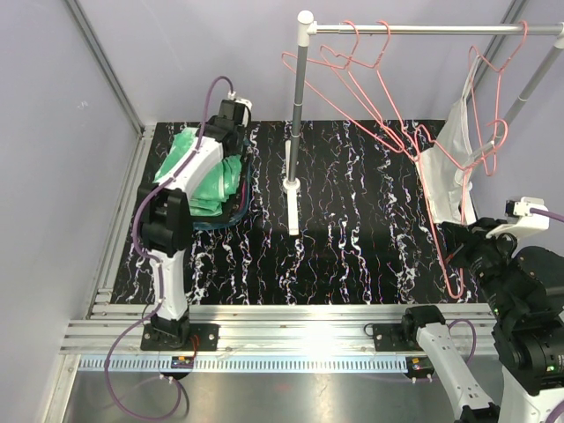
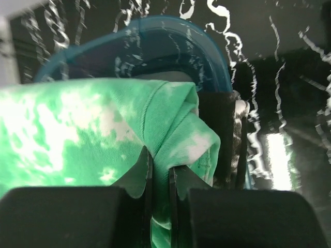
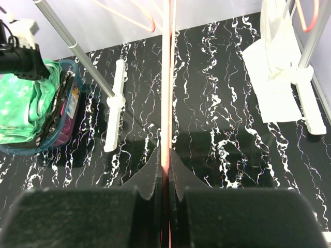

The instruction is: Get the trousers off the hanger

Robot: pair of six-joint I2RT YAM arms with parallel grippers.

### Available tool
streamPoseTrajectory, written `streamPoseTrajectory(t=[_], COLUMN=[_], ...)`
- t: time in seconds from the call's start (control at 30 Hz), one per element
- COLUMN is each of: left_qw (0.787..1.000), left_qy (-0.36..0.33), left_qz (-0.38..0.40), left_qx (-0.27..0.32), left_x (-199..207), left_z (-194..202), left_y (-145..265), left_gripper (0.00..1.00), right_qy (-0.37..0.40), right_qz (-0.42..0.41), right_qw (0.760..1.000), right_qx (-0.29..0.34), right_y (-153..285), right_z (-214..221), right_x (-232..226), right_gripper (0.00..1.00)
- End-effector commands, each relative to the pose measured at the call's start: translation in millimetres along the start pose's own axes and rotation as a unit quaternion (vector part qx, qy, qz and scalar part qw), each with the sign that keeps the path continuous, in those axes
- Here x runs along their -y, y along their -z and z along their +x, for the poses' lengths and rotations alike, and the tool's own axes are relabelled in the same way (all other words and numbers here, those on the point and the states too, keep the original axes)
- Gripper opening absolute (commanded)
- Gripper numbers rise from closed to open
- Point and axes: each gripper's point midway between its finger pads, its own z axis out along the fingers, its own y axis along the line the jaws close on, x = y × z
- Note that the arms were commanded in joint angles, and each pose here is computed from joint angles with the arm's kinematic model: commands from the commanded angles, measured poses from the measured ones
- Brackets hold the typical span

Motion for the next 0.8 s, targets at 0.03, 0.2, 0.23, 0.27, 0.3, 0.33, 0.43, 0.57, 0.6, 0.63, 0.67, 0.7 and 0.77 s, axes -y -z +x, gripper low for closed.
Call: streamPoseTrajectory(t=[0.03, 0.2, 0.23, 0.27, 0.3, 0.33, 0.43, 0.57, 0.6, 0.63, 0.67, 0.7, 0.77], left_qw=[0.979, 0.954, 0.953, 0.951, 0.949, 0.946, 0.943, 0.935, 0.932, 0.929, 0.926, 0.923, 0.920], left_qy=[0.187, 0.285, 0.290, 0.298, 0.305, 0.312, 0.322, 0.323, 0.325, 0.324, 0.326, 0.329, 0.333], left_qz=[0.063, 0.072, 0.064, 0.063, 0.063, 0.068, 0.086, 0.135, 0.144, 0.157, 0.161, 0.164, 0.160], left_qx=[-0.045, -0.063, -0.062, -0.061, -0.056, -0.052, -0.017, 0.052, 0.073, 0.088, 0.099, 0.118, 0.127], left_x=[12.8, 7.1, 4.4, 4.6, 2.8, 3.6, -1.7, -11.5, -18.8, -20.9, -25.2, -34.4, -42.3], left_z=[12.1, 12.6, 12.0, 10.8, 5.9, 1.3, -25.3, -74.4, -86.6, -97.5, -103.5, -111.9, -109.3], left_y=[-6.8, -14.5, -14.8, -14.3, -12.3, -10.4, 11.6, 60.6, 76.5, 88.5, 98.0, 111.5, 119.2], left_gripper=[0.00, 0.00, 0.00, 0.00, 0.00, 0.00, 0.24, 0.70, 0.80, 0.84, 0.89, 0.96, 0.99], right_qy=[0.008, 0.008, 0.008, 0.008, 0.009, 0.009, 0.013, 0.020, 0.023, 0.027, 0.029, 0.030, 0.031], right_qz=[-0.005, -0.005, -0.004, -0.004, -0.002, -0.002, 0.000, 0.018, 0.029, 0.035, 0.045, 0.048, 0.052], right_qw=[1.000, 1.000, 1.000, 1.000, 1.000, 1.000, 1.000, 0.999, 0.999, 0.999, 0.998, 0.998, 0.998], right_qx=[0.023, 0.022, 0.022, 0.021, 0.021, 0.020, 0.018, 0.019, 0.020, 0.020, 0.021, 0.021, 0.025], right_y=[-1.7, -2.1, -2.0, -1.8, -1.8, -2.3, -3.4, -6.2, -7.1, -7.2, -7.6, -7.5, -6.8], right_z=[-9.8, -9.7, -9.4, -8.7, -8.5, -8.4, -8.3, -10.3, -11.3, -11.9, -12.8, -12.8, -15.8], right_x=[-1.4, -1.4, -1.0, -0.7, 0.0, 0.0, 0.6, 7.2, 11.4, 13.6, 17.2, 18.5, 19.5], right_gripper=[0.00, 0.00, 0.00, 0.00, 0.00, 0.00, 0.00, 0.00, 0.00, 0.00, 0.00, 0.00, 0.00])
